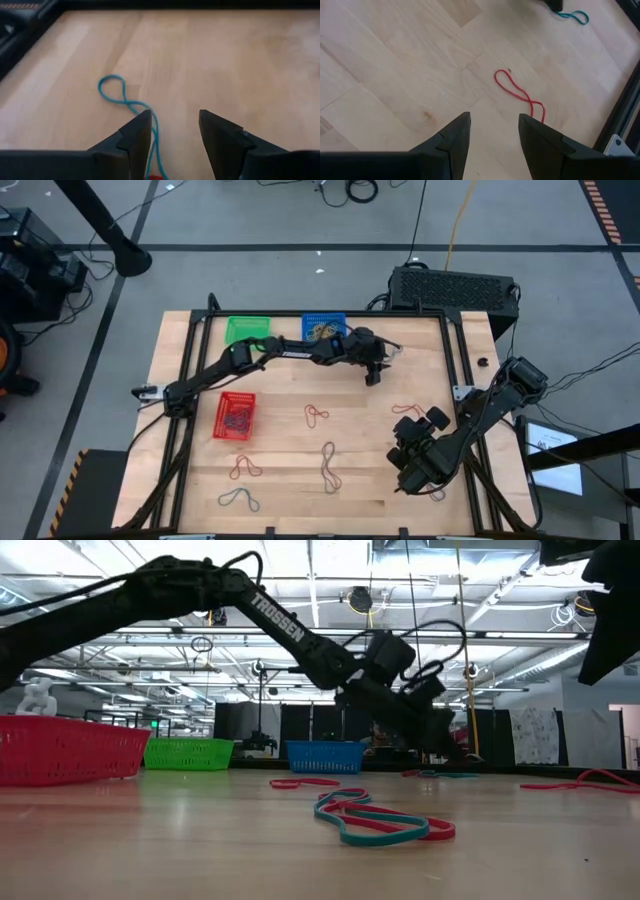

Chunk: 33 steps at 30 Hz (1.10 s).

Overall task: Sort rubber bands into baskets
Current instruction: Put the blue rubber band into the red bin

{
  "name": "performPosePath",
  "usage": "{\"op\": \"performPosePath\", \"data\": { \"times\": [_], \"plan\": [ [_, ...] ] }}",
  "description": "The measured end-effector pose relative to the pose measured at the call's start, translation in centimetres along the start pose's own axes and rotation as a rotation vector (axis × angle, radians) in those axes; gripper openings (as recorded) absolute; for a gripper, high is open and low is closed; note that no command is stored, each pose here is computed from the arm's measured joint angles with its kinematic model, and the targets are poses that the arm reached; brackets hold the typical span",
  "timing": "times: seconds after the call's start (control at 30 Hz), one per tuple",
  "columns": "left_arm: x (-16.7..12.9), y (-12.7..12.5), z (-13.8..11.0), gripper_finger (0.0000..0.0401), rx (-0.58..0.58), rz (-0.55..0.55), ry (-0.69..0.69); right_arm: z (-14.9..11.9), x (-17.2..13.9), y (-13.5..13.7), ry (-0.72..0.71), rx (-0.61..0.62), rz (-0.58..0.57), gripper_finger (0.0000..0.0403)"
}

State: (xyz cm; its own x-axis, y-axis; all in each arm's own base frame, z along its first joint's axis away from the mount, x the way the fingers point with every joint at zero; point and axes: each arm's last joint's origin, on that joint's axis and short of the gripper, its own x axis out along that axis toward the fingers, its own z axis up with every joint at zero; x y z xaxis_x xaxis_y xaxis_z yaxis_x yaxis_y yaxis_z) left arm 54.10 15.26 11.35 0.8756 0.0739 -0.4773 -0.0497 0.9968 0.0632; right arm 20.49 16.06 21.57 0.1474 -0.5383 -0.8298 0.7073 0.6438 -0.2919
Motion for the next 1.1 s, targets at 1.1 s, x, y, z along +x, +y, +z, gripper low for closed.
{"op": "performPosePath", "data": {
  "times": [1.1],
  "plan": [
    [1.3, 1.2, -0.5, 0.0114, -0.094, 0.033, 0.181, 0.8, 0.5, 0.2, 0.012, 0.051, 0.009, 0.0160]
  ]
}}
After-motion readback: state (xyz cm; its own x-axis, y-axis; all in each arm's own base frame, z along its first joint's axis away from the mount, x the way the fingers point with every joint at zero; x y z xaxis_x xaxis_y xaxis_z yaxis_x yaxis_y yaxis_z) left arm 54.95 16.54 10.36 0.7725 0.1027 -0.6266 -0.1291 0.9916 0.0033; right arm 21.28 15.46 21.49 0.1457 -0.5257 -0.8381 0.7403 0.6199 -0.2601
